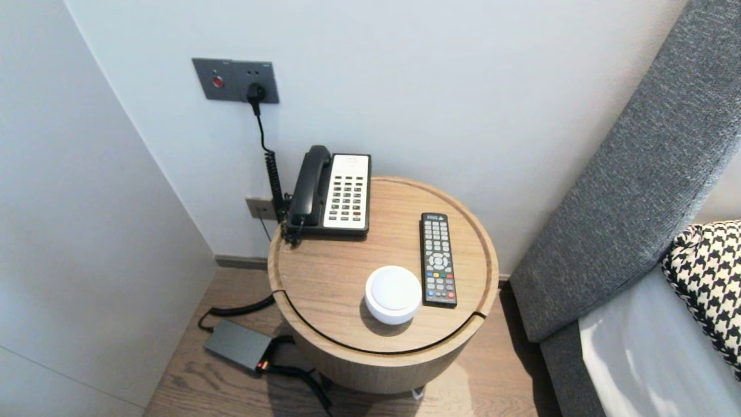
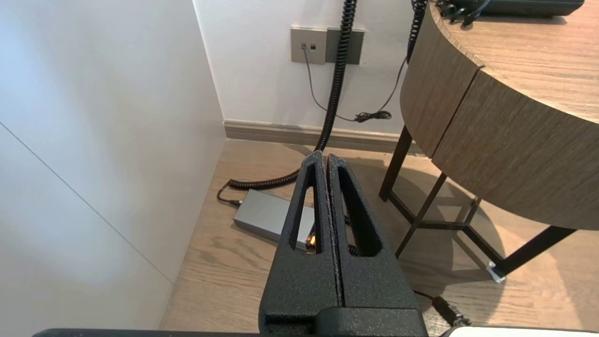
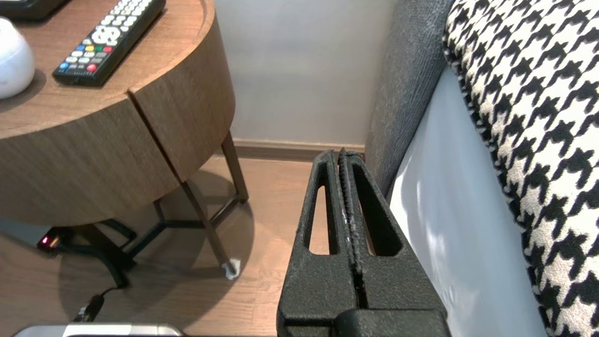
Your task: Open the nightstand drawer
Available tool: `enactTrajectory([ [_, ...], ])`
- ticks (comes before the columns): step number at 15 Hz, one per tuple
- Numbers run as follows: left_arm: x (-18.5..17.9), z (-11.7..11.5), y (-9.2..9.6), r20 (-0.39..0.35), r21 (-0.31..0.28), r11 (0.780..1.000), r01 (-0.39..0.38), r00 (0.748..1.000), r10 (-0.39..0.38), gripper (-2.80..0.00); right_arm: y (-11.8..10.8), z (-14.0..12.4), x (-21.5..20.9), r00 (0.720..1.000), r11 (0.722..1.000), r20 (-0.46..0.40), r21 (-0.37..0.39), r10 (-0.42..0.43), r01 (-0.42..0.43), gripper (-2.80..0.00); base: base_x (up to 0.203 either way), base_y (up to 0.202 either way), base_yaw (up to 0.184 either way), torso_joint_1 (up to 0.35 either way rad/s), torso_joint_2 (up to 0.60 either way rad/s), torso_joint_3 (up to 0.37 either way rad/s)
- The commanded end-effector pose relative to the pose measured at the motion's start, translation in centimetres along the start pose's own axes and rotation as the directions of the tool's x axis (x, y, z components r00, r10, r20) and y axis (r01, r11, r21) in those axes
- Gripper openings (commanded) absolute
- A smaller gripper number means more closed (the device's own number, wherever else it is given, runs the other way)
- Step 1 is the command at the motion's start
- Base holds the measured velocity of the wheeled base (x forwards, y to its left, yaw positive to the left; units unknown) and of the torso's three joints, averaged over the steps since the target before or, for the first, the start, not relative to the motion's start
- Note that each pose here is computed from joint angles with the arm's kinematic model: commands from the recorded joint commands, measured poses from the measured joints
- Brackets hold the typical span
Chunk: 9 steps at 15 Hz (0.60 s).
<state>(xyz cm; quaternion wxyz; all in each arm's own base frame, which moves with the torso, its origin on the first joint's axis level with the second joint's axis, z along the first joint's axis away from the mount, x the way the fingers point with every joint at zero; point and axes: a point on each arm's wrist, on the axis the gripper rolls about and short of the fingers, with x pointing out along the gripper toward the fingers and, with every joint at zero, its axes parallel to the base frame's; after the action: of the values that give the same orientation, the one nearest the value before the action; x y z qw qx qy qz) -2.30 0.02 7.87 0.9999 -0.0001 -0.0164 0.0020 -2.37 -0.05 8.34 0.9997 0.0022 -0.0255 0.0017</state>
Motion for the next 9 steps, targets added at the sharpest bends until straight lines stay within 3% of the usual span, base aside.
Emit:
enactTrajectory([
  [1, 0.1, -0.3, 0.0, -0.008, 0.0, 1.0, -0.001, 1.0, 0.001, -2.8, 0.0, 1.2, -0.3, 0.999, 1.0, 0.031, -0.001, 0.016, -0.016, -2.8, 0.0, 0.0, 0.0, 0.0, 0.0, 0.0],
  [3, 0.1, -0.3, 0.0, -0.008, 0.0, 1.0, -0.001, 1.0, 0.001, -2.8, 0.0, 2.5, -0.6, 0.999, 1.0, 0.041, -0.001, 0.023, -0.023, -2.8, 0.0, 0.0, 0.0, 0.0, 0.0, 0.0],
  [7, 0.1, -0.3, 0.0, -0.008, 0.0, 1.0, -0.001, 1.0, 0.001, -2.8, 0.1, 8.4, 0.0, 0.999, 1.0, 0.023, 0.0, 0.027, -0.027, -2.8, 0.0, 0.0, 0.0, 0.0, 0.0, 0.0],
  [9, 0.1, -0.3, 0.0, -0.008, 0.0, 1.0, -0.001, 1.0, 0.001, -2.8, 0.1, 10.8, 1.8, 0.999, 1.0, -0.032, 0.008, 0.025, -0.025, -2.8, 0.0, 0.0, 0.0, 0.0, 0.0, 0.0],
])
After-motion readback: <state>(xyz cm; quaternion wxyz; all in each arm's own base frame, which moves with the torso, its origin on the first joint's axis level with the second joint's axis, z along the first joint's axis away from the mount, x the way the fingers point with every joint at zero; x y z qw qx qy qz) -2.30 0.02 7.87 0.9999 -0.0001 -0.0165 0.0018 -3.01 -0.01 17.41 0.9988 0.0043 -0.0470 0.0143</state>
